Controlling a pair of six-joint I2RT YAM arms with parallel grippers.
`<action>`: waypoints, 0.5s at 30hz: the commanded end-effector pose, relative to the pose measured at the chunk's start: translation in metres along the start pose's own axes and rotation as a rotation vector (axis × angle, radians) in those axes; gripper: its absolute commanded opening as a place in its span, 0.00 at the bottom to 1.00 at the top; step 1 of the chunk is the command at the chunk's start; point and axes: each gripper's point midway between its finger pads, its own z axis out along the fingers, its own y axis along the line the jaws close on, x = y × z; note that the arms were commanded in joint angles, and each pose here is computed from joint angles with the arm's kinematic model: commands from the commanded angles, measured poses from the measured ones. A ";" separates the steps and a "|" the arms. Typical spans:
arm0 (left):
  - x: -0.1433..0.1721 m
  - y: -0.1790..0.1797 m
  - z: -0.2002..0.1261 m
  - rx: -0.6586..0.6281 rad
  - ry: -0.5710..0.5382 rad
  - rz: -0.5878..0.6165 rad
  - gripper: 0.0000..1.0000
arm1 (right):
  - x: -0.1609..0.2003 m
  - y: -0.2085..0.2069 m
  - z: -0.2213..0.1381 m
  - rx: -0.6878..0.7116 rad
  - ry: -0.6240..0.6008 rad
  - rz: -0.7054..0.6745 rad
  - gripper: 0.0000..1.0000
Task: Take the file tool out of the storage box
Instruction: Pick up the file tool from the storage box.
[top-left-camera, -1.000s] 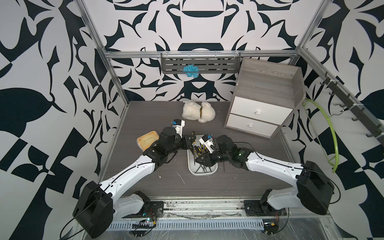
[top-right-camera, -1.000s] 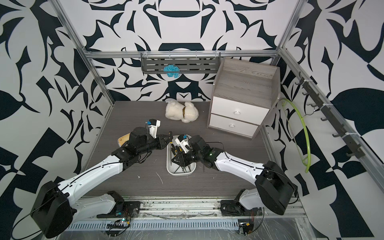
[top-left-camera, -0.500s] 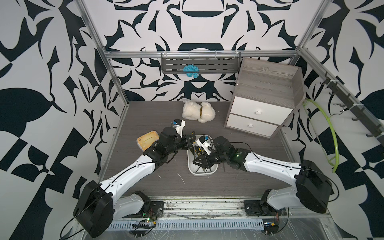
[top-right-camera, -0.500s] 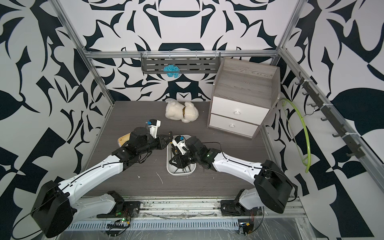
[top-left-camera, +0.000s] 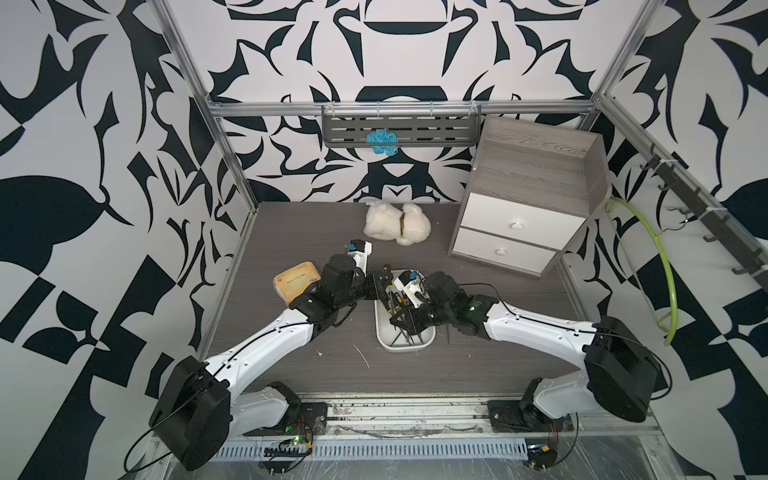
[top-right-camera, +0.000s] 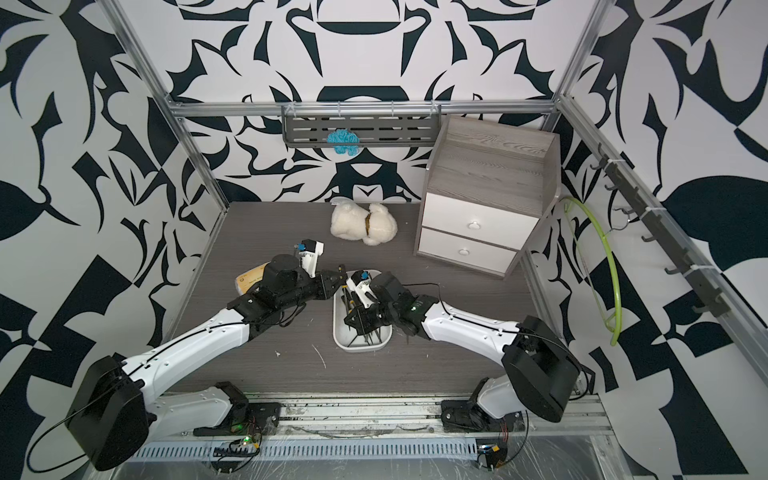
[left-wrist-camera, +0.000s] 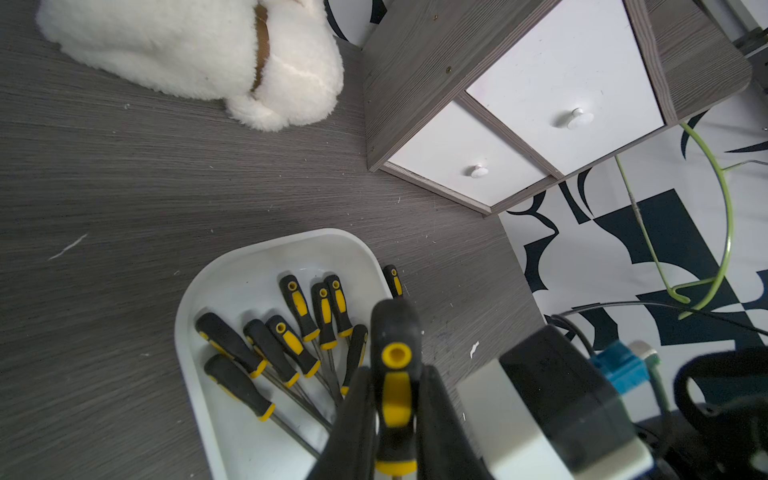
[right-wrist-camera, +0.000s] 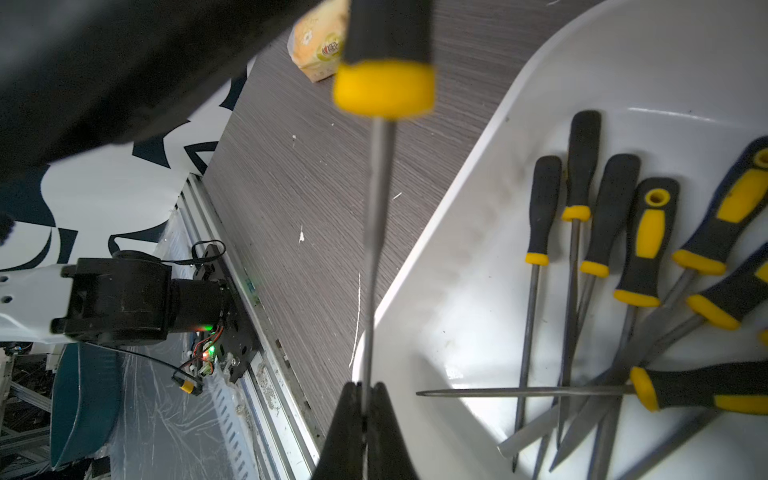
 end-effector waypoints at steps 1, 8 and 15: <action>0.000 -0.005 0.002 0.022 0.008 0.002 0.32 | -0.019 0.017 -0.005 -0.030 -0.049 -0.060 0.00; -0.009 -0.003 -0.014 -0.010 -0.065 0.031 0.84 | -0.013 -0.001 -0.023 0.097 -0.042 -0.042 0.00; -0.008 0.001 -0.037 -0.045 -0.094 0.062 0.84 | 0.009 -0.044 -0.087 0.460 0.006 0.031 0.00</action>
